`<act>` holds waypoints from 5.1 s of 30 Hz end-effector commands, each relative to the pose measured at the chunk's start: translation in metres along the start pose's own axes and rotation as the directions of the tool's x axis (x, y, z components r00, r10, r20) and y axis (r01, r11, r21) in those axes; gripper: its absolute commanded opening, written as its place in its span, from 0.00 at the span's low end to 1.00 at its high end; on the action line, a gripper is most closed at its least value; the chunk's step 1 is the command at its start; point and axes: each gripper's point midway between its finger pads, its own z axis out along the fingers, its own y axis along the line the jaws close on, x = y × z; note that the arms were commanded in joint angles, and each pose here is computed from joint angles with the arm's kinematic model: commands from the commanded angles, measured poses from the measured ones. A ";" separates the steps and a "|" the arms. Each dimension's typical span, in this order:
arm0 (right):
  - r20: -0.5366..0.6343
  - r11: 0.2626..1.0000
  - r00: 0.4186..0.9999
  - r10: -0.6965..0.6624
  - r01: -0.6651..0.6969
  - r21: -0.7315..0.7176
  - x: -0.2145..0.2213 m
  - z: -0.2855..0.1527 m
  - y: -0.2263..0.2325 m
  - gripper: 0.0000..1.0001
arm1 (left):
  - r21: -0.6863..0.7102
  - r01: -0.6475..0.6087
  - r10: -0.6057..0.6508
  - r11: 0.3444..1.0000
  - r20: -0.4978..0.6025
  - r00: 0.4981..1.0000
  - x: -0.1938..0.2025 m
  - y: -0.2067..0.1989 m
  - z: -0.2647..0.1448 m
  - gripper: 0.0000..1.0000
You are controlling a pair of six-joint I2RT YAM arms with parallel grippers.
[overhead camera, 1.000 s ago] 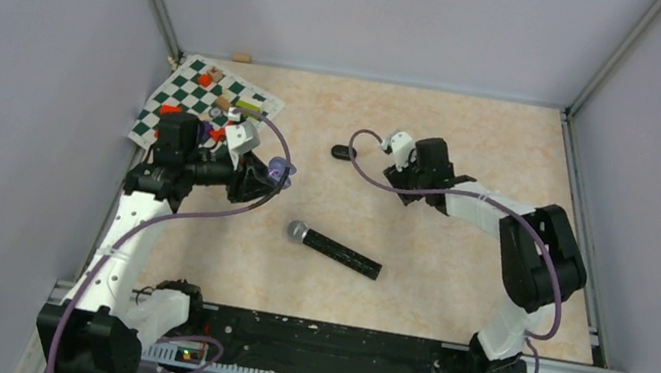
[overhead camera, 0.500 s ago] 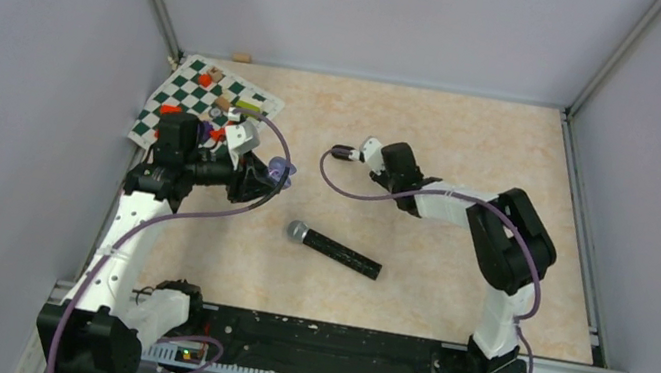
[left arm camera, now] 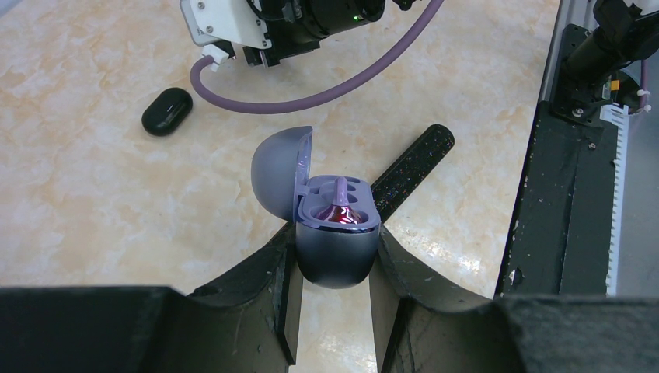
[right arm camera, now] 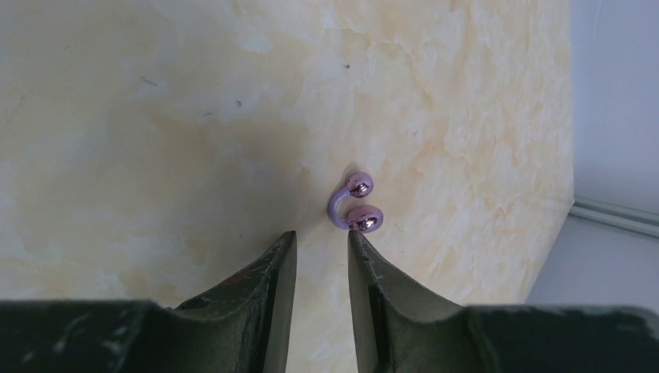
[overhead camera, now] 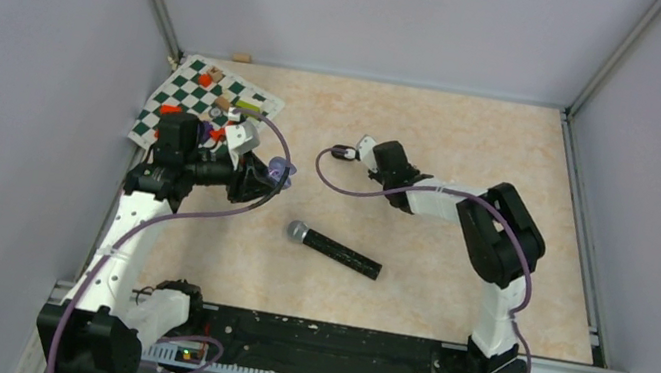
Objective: Insert the wireless bluetooth earbuds into the charging case
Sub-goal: Pick up the earbud from the center of the board.
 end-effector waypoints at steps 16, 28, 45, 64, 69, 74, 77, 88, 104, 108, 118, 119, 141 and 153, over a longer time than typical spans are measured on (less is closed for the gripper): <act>-0.091 0.996 0.995 -0.048 0.041 -0.081 0.022 0.011 0.027 0.29 | -0.006 -0.017 0.017 1.000 0.032 0.999 -0.007 0.005 -0.005 0.00; -0.105 0.994 0.994 -0.012 0.001 -0.105 0.031 0.017 0.024 0.26 | -0.006 -0.014 0.014 1.000 0.037 0.999 -0.009 0.005 -0.006 0.00; -0.124 0.994 0.992 0.005 -0.018 -0.109 0.039 0.023 0.023 0.26 | 0.013 -0.013 0.013 1.000 0.054 0.998 -0.013 0.001 -0.008 0.00; -0.117 0.996 0.993 0.010 -0.020 -0.086 0.042 0.028 0.017 0.24 | 0.016 -0.010 0.009 1.000 0.056 0.998 -0.012 0.001 -0.008 0.00; -0.095 0.999 0.995 0.007 -0.012 -0.046 0.038 0.029 0.008 0.19 | 0.016 -0.009 0.008 1.000 0.058 0.998 -0.012 0.001 -0.009 0.00; -0.080 1.000 0.997 -0.004 0.003 -0.012 0.036 0.029 0.001 0.12 | 0.018 -0.007 0.006 1.000 0.059 0.998 -0.012 0.001 -0.009 0.00; -0.074 1.000 0.997 -0.012 0.013 0.017 0.036 0.029 -0.004 0.11 | 0.019 -0.006 0.005 1.000 0.060 0.998 -0.012 0.001 -0.009 0.00; -0.008 0.999 1.000 0.025 -0.024 0.045 0.016 0.013 -0.024 0.09 | 0.021 -0.008 0.007 1.000 0.062 0.998 -0.012 0.001 -0.009 0.00; 0.208 0.889 0.899 0.385 -0.301 -0.346 -0.047 -0.074 -0.049 0.07 | 0.052 0.001 -0.005 0.999 0.071 0.997 -0.012 -0.002 -0.007 0.00; 0.192 0.893 0.912 0.363 -0.282 -0.351 -0.041 -0.070 -0.043 0.10 | 0.057 0.002 -0.006 0.998 0.073 0.997 -0.013 -0.003 -0.007 0.00; 0.019 0.918 0.970 0.242 -0.223 -0.328 -0.007 -0.032 0.012 0.25 | 0.052 -0.001 -0.003 0.999 0.070 0.998 -0.011 -0.002 -0.007 0.00; 0.017 0.924 0.973 0.229 -0.212 -0.317 -0.008 -0.030 0.015 0.26 | 0.052 0.001 -0.004 0.999 0.070 0.998 -0.011 -0.002 -0.007 0.00; -0.155 0.997 0.988 -0.011 -0.001 -0.074 0.017 -0.001 0.025 0.32 | 0.045 -0.002 -0.001 0.999 0.068 0.998 -0.010 -0.001 -0.007 0.00; -0.161 0.998 0.987 -0.015 0.004 -0.067 0.019 -0.001 0.025 0.22 | 0.045 -0.002 -0.001 0.999 0.067 0.998 -0.010 -0.001 -0.007 0.00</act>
